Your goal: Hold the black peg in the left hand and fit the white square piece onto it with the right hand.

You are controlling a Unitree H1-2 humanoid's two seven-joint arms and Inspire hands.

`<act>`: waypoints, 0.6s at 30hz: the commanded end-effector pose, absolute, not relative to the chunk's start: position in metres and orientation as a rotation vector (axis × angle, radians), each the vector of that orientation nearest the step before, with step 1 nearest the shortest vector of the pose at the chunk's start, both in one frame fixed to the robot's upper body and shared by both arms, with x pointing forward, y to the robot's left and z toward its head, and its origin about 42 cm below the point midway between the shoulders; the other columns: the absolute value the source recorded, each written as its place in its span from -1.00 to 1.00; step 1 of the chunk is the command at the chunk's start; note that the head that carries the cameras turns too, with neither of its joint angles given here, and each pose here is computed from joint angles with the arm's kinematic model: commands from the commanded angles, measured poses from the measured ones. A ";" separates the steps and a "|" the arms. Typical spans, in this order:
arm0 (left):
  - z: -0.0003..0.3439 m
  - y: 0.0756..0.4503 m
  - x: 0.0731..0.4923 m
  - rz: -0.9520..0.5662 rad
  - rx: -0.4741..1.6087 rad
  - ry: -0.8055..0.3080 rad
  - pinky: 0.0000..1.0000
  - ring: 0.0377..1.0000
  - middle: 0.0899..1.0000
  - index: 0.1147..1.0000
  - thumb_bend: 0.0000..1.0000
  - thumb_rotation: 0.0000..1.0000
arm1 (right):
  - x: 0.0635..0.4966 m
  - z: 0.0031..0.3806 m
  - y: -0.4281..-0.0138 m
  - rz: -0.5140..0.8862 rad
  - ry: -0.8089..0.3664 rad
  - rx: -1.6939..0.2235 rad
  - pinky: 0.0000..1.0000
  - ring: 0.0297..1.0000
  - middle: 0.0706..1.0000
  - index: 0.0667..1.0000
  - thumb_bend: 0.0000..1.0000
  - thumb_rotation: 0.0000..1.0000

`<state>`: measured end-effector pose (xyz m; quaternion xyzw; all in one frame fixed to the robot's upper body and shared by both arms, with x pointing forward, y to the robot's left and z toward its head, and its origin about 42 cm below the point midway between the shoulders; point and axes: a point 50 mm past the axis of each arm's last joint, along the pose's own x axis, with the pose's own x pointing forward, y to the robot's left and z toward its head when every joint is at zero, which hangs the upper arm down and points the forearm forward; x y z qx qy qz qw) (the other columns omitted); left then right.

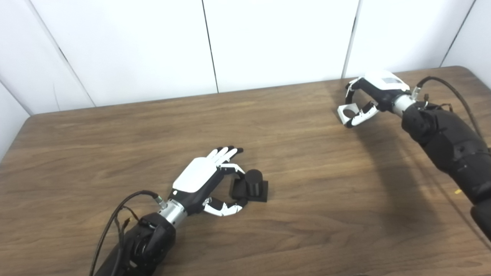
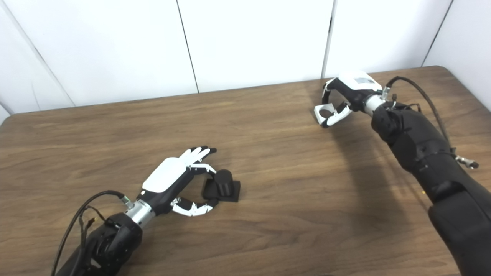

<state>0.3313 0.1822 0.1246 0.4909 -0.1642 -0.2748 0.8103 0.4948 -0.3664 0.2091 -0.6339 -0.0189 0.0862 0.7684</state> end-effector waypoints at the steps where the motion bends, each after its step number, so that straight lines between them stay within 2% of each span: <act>1: 0.108 0.203 0.328 -0.625 1.147 -0.261 1.00 1.00 0.95 0.04 0.83 -0.47 | 0.498 0.234 -0.374 0.134 -0.107 -1.390 0.93 0.80 0.62 -0.11 0.04 -0.72; 8: 0.108 0.201 0.329 -0.619 1.146 -0.261 1.00 1.00 0.95 0.04 0.84 -0.49 | 0.490 0.253 -0.369 0.112 -0.174 -1.404 0.97 0.81 0.62 -0.11 0.04 -0.71; 18: 0.108 0.201 0.329 -0.618 1.153 -0.258 1.00 1.00 0.95 0.04 0.84 -0.50 | 0.475 0.271 -0.361 0.102 -0.266 -1.385 0.90 0.78 0.60 -0.11 0.04 -0.71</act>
